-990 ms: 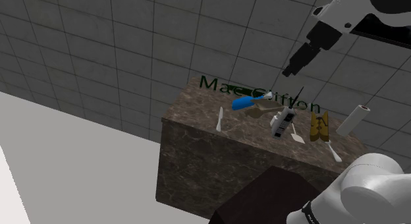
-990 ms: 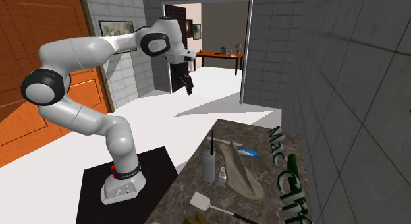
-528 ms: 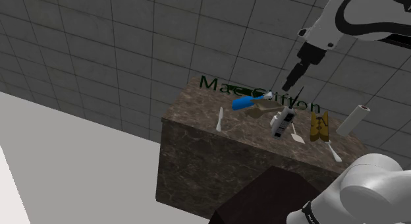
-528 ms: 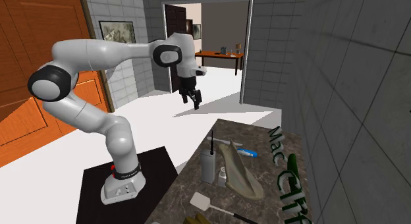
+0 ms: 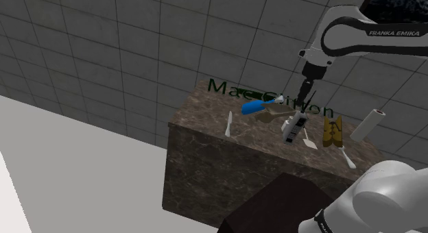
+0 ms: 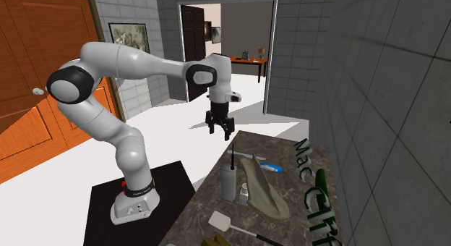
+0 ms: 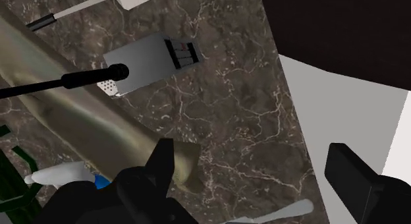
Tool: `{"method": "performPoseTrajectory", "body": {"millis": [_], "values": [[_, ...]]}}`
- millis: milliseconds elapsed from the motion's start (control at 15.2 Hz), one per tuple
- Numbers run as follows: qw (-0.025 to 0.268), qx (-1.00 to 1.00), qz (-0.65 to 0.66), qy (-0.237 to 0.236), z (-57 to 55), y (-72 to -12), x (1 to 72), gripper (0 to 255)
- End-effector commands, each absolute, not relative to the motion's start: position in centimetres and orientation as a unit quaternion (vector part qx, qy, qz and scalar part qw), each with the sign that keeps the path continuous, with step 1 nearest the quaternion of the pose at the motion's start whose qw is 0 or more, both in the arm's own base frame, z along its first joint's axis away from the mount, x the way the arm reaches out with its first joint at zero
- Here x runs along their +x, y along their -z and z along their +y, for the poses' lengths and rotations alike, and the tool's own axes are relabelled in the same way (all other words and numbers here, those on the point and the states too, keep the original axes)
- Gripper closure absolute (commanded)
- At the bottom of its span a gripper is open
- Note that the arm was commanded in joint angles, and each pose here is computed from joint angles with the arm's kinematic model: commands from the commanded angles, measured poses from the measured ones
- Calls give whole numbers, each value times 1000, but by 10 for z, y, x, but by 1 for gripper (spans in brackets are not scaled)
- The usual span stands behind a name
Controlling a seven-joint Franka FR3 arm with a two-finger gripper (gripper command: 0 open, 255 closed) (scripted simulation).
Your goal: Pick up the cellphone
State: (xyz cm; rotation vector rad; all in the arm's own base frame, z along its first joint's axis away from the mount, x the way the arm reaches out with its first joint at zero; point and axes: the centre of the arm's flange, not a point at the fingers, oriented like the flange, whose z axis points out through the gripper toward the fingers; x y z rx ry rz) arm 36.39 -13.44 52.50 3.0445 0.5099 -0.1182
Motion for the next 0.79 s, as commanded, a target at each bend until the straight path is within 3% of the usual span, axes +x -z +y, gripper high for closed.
{"method": "performPoseTrajectory", "body": {"millis": [0,396,726], "values": [[37,981,179,60,-155,-510,370,0],[68,966,217,122,-208,-464,389,0],[69,965,218,125,-211,-441,390,0]]}}
